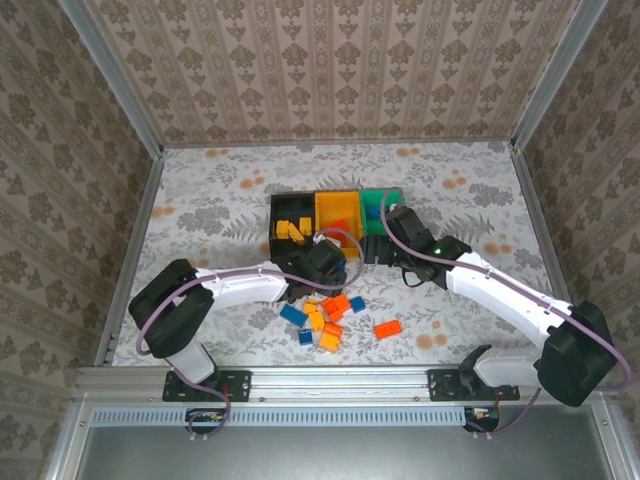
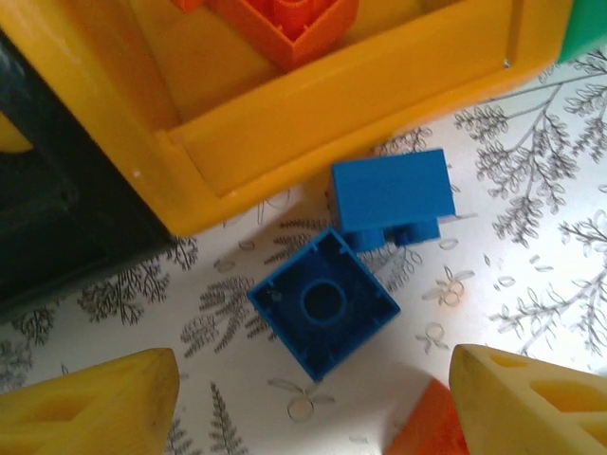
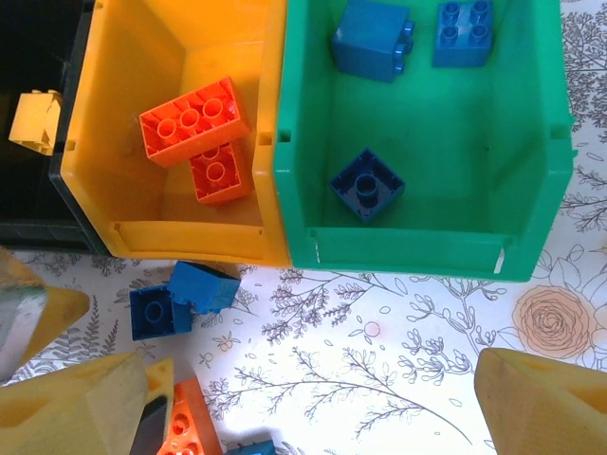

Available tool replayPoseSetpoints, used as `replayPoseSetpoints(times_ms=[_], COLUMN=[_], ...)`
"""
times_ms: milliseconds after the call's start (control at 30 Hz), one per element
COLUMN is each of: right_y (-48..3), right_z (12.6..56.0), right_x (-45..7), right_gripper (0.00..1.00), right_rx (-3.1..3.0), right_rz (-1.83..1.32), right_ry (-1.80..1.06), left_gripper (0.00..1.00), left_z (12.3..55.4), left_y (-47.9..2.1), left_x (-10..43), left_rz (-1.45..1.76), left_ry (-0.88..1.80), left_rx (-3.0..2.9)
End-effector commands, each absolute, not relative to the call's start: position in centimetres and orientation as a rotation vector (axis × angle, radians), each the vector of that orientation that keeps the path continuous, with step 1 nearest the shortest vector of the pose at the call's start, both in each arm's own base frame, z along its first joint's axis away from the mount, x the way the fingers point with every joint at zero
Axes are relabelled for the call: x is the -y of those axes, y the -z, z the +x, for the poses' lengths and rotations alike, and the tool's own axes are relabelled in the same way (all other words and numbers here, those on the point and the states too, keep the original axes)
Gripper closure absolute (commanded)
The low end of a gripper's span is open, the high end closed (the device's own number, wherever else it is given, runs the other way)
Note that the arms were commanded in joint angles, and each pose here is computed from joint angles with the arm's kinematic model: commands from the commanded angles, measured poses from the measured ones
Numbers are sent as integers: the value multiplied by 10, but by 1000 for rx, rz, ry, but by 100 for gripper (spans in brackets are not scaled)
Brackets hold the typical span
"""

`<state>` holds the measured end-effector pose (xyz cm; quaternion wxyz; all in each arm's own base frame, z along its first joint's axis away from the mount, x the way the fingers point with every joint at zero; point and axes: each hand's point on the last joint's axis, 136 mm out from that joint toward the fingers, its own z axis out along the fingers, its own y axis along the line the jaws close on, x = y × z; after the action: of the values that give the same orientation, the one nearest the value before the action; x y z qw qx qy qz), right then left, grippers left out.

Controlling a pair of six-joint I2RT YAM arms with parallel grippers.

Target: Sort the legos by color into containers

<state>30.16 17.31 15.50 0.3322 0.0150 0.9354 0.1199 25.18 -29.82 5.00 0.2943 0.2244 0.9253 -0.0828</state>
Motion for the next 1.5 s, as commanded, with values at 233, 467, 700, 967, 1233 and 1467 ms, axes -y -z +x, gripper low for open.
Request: replayPoseSetpoints(times_ms=[233,467,700,967,1233,1467], right_y=[-181,-189,-190,-169,-153,-151], right_z=[300,300,300,295,281,275], right_x=[-157,-152,-145,-110,-82,-81], right_gripper=[9,8,8,8,8,8], right_rx=[-2356,-2337,-2335,-2358,-2375,-2384], right_rz=[80,88,110,231,333,330], right_ry=[-317,-318,-307,-224,-191,-205], left_gripper=[35,55,69,68,68,61], left_z=[268,266,250,245,305,346], left_y=[-30,-28,-56,-137,-159,-137], left_x=[306,307,303,341,422,452], left_rz=[582,575,553,646,709,693], left_ry=[160,201,262,468,613,628], left_rx=[-2444,-2443,-2453,-2383,-2331,-2380])
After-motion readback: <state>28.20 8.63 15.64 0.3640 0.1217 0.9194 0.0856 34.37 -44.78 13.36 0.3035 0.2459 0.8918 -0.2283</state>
